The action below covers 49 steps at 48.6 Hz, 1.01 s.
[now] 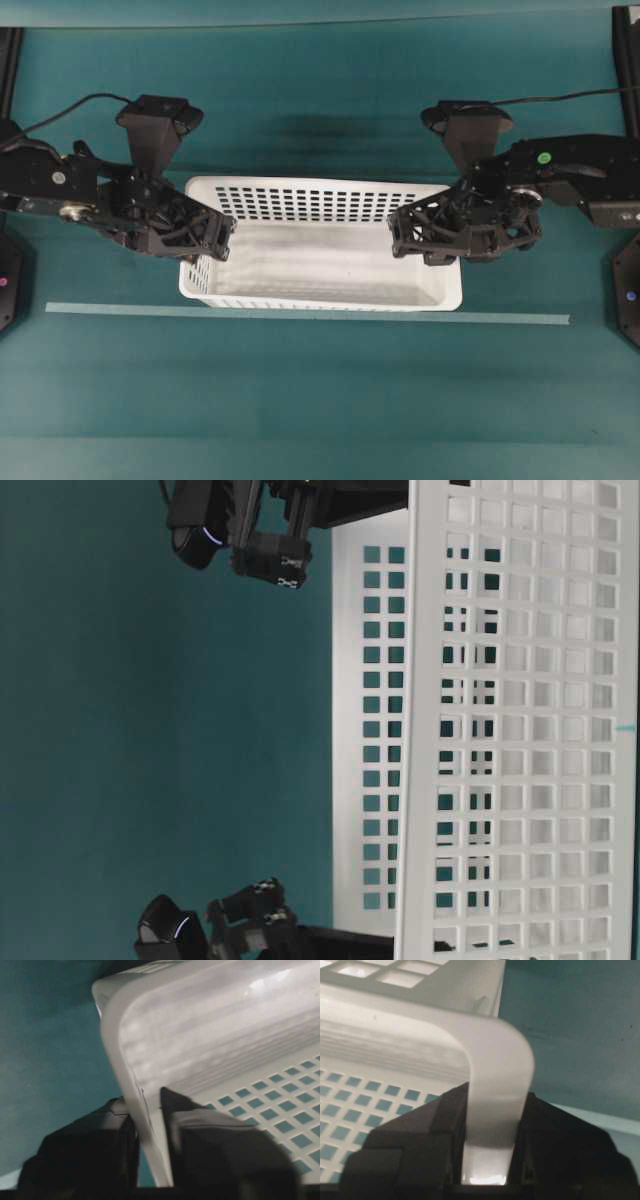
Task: Lift the white basket with both hands.
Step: 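Open both grippers to release the basket rims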
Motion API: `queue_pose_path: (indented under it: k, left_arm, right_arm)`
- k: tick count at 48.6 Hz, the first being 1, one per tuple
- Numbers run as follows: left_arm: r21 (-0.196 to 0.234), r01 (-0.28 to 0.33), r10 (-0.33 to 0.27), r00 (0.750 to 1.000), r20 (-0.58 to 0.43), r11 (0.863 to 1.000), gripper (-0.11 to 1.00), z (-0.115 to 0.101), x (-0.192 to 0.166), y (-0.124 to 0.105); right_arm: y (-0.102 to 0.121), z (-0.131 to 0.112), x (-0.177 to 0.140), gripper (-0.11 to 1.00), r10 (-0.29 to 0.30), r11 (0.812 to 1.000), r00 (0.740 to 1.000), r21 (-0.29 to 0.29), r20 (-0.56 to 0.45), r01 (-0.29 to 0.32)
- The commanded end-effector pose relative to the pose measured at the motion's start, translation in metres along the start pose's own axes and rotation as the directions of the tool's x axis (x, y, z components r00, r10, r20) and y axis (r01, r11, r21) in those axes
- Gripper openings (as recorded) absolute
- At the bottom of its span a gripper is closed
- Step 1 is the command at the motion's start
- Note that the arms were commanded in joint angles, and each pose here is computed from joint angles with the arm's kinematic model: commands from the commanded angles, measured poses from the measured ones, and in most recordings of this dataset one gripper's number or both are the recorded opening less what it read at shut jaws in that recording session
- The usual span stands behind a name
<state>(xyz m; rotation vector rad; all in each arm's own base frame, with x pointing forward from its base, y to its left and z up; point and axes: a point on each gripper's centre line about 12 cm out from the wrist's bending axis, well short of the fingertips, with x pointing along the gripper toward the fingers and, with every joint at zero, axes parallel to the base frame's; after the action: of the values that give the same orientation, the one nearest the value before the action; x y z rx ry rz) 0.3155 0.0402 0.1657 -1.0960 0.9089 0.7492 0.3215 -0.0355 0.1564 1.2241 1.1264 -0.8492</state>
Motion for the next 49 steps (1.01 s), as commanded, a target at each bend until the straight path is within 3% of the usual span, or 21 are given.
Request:
queue_pose_path:
  k: [1,9,14,22,34,42,49]
  left_arm:
    - [0.02,0.018,-0.019,1.0,0.008,1.0,0.27,0.0,0.005,-0.006]
    - [0.02,0.031,-0.032,0.999,0.012,0.999,0.75,0.001,0.005,-0.007]
    - [0.017,0.033,-0.033,0.999,0.013,0.999,0.95,0.001,0.005,-0.008]
    - [0.02,0.035,-0.036,0.999,0.014,0.999,0.89,0.002,0.005,-0.009]
    - [0.02,0.04,-0.04,0.999,0.016,0.999,0.9,0.002,0.004,-0.009]
    - [0.02,0.048,-0.048,0.999,0.02,0.999,0.9,0.002,-0.005,-0.008]
    - [0.02,0.059,-0.059,0.998,0.025,0.998,0.9,0.001,-0.018,-0.005]
  right_arm:
    - [0.012,0.001,0.006,0.31,0.043,0.996,0.999,-0.085,0.017,-0.041]
    - [0.011,0.001,0.006,0.75,0.039,0.996,0.999,-0.079,0.014,-0.038]
    - [0.01,0.0,0.006,0.92,0.029,0.996,1.0,-0.081,0.01,-0.028]
    - [0.008,-0.001,0.006,0.93,0.007,0.997,1.0,-0.077,0.0,-0.007]
    - [0.006,-0.003,0.002,0.93,-0.009,0.997,1.0,-0.076,-0.01,0.008]
    - [0.007,-0.004,-0.021,0.93,-0.025,0.997,0.999,-0.079,-0.026,0.023]
    - [0.008,-0.002,-0.04,0.93,0.007,0.997,1.0,-0.078,-0.014,-0.008]
